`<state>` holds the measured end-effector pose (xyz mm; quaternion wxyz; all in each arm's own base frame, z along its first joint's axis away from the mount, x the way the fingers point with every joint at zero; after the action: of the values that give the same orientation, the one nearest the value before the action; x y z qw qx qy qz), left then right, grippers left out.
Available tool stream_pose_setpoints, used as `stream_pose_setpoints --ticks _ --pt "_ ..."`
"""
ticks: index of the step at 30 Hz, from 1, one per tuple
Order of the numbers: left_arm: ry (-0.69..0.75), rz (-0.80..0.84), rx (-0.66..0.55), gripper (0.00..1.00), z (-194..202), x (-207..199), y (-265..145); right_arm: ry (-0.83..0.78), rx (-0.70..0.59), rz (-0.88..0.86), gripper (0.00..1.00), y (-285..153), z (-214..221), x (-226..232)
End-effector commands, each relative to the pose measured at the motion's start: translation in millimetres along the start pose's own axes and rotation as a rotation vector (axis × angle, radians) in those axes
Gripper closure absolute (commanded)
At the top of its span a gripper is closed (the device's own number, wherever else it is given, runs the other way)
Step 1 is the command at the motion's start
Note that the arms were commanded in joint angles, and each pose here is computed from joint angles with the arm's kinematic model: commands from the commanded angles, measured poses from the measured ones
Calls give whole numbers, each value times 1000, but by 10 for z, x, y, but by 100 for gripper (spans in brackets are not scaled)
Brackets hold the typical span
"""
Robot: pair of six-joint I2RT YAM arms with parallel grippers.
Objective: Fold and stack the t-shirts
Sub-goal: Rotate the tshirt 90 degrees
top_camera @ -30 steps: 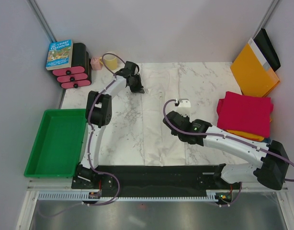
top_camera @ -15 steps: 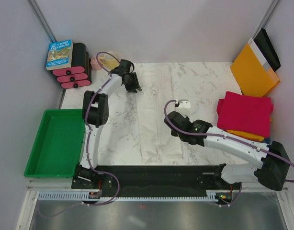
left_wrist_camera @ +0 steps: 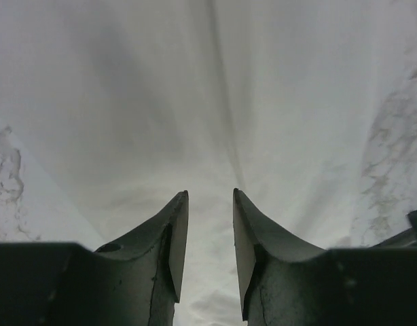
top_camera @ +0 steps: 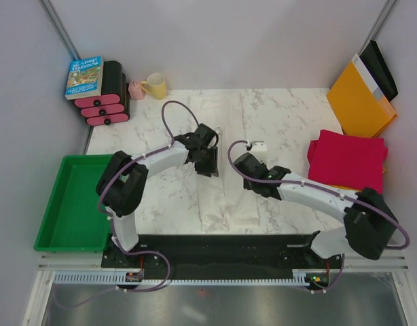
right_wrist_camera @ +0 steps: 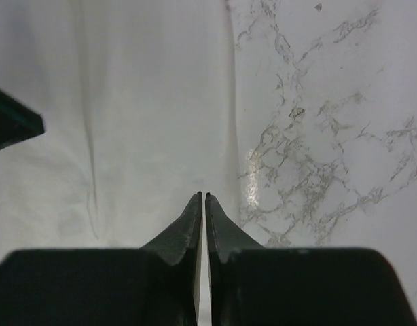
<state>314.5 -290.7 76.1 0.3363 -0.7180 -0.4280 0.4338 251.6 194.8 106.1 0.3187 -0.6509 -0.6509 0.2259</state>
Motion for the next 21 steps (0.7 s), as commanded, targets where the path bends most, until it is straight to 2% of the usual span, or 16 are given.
stream_pose_setpoints --ticks 1,7,11,15,17,21 --pt "-93 -109 50 61 222 433 269 -41 36 13 92 421 -17 82" --pt "-62 -145 43 61 161 495 336 -58 43 35 95 840 -134 286" --pt "-40 -153 59 62 147 506 366 -37 65 22 96 894 -132 365" --pt "-23 -162 41 62 100 506 279 -12 30 25 96 771 -210 302" --pt "-24 -153 -7 62 33 462 91 8 -25 8 94 587 -392 283" --pt "-24 -144 -101 57 57 355 -338 26 -77 -44 83 228 -569 210"
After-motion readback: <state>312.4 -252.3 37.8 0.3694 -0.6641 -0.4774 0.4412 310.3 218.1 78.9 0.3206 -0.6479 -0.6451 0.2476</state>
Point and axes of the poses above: each gripper's point midway between its finger pads, its own y axis out along the fingers, its own x axis along the line the jaws close on, z = x × y, the point moved 1 cm from there along -y, back along the fingers, and after that the axes turned 5 degrees about y, right-handed, at the moved point
